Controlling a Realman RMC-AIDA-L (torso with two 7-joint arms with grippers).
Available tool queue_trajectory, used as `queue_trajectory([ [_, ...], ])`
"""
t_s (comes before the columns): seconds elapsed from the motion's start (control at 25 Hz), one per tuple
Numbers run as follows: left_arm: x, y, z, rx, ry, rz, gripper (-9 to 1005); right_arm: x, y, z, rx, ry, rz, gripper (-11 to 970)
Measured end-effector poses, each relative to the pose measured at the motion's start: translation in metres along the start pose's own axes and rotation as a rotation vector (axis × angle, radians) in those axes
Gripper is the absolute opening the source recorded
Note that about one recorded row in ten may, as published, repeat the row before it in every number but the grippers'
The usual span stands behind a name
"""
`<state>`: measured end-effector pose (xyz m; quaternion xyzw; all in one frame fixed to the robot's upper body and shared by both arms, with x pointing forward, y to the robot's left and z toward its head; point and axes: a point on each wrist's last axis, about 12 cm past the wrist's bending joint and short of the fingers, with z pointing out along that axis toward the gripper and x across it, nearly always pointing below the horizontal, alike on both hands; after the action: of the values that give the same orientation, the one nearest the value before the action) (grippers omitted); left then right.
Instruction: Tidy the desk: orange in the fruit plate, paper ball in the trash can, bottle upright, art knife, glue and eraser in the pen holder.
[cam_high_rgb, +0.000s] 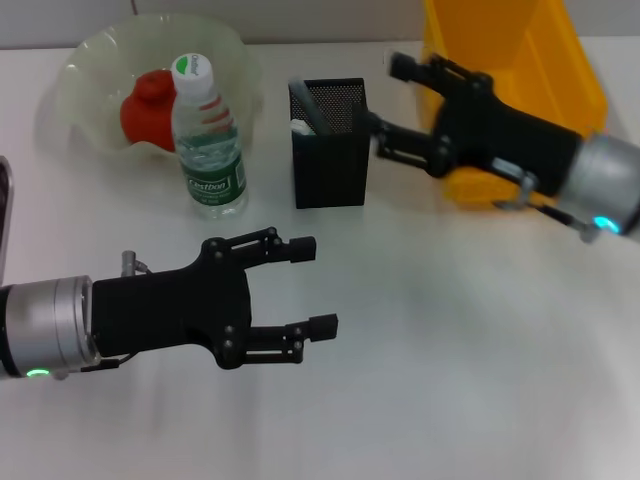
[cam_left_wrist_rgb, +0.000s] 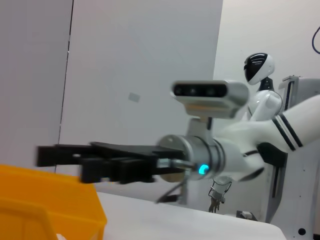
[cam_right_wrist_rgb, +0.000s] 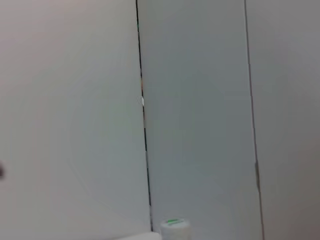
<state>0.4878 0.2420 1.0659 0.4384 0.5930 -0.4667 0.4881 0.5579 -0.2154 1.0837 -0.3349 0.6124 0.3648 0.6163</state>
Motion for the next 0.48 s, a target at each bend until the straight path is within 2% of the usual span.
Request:
queue_trajectory([
  [0.08,-0.001,0.0,0.0,-0.001,-0.002,0.001,829,0.003,0.008,-0.017,-0.012,-0.02,0.005,823],
  [0.12,-0.001,0.001,0.0,-0.004,-0.005,0.002,829,0.007,0.017,-0.035,-0.024,-0.039,0.008,824],
  [0.2,-0.001,0.001,0.0,-0.005,-0.008,0.003,829,0.008,0.022,-0.042,-0.028,-0.047,0.011,824],
  [0.28,-0.001,0.001,0.0,-0.005,-0.008,0.003,829,0.012,0.032,-0.059,-0.035,-0.068,0.007,824],
  [0.32,-0.002,0.001,0.0,-0.006,-0.009,0.003,829,0.017,0.043,-0.073,-0.049,-0.08,-0.01,824],
  [0.36,-0.002,0.001,0.0,-0.006,-0.009,0.003,829,0.017,0.043,-0.073,-0.049,-0.08,-0.01,824],
  [0.4,-0.002,0.001,0.0,-0.006,-0.009,0.004,829,0.022,0.055,-0.084,-0.082,-0.081,-0.034,824],
  [0.48,-0.002,0.001,0.0,-0.005,-0.009,0.004,829,0.024,0.061,-0.087,-0.109,-0.075,-0.045,824],
])
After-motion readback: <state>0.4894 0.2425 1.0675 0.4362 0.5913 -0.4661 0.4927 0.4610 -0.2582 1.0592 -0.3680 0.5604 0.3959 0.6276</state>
